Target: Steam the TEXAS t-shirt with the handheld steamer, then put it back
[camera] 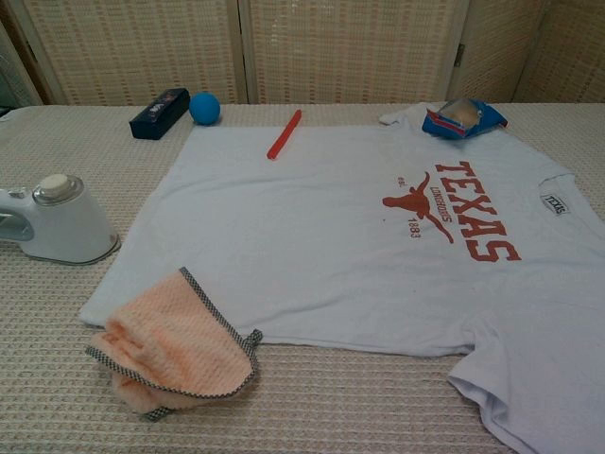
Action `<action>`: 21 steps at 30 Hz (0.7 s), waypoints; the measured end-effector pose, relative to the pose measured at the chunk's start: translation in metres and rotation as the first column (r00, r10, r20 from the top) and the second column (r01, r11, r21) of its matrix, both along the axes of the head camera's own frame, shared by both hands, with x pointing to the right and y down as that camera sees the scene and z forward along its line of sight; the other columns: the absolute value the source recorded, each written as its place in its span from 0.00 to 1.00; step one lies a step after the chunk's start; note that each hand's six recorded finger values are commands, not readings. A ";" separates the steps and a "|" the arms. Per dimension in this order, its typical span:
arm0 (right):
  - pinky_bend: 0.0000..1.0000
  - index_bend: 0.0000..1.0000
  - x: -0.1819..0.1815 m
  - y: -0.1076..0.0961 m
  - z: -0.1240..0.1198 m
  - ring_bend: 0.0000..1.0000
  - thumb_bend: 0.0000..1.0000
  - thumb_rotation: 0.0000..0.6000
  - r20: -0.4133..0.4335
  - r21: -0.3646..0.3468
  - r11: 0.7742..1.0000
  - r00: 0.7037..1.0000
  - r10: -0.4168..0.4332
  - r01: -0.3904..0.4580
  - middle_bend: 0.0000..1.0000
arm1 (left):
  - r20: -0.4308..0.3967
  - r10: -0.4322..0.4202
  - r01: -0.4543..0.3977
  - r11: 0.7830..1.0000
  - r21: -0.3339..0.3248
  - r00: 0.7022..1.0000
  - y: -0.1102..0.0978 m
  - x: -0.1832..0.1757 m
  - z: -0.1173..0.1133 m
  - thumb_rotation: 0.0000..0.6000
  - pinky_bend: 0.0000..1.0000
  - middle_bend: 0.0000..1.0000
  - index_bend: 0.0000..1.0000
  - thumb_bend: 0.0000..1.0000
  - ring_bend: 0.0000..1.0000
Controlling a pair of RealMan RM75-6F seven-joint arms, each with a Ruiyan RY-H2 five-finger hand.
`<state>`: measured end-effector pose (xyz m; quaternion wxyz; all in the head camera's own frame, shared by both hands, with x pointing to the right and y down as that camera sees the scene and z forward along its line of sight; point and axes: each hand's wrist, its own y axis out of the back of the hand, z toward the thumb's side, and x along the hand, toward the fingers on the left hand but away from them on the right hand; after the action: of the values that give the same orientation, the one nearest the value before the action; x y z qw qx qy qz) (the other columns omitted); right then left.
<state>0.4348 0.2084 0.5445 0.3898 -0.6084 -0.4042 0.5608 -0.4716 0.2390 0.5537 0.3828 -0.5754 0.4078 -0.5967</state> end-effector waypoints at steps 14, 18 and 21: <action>0.18 0.00 -0.001 -0.004 -0.017 0.03 0.00 1.00 -0.014 0.049 0.999 1.000 -0.017 0.018 0.04 | -0.021 0.008 -0.008 1.000 0.012 1.000 -0.012 0.000 0.003 1.00 0.19 0.25 0.19 0.04 0.18; 0.18 0.00 0.001 -0.008 -0.023 0.03 0.00 1.00 -0.025 0.063 0.998 1.000 -0.016 0.018 0.04 | -0.046 0.027 -0.027 1.000 -0.002 0.999 -0.028 0.008 0.011 1.00 0.19 0.24 0.19 0.04 0.17; 0.18 0.00 0.002 -0.010 -0.027 0.03 0.00 1.00 -0.032 0.067 0.998 0.999 -0.013 0.015 0.04 | -0.064 0.039 -0.041 0.999 -0.025 0.997 -0.041 0.015 0.020 1.00 0.19 0.23 0.18 0.06 0.17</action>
<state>0.4371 0.1980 0.5179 0.4202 -0.5889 -0.4122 0.5538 -0.4561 0.1979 0.5739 0.3740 -0.6069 0.4002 -0.5759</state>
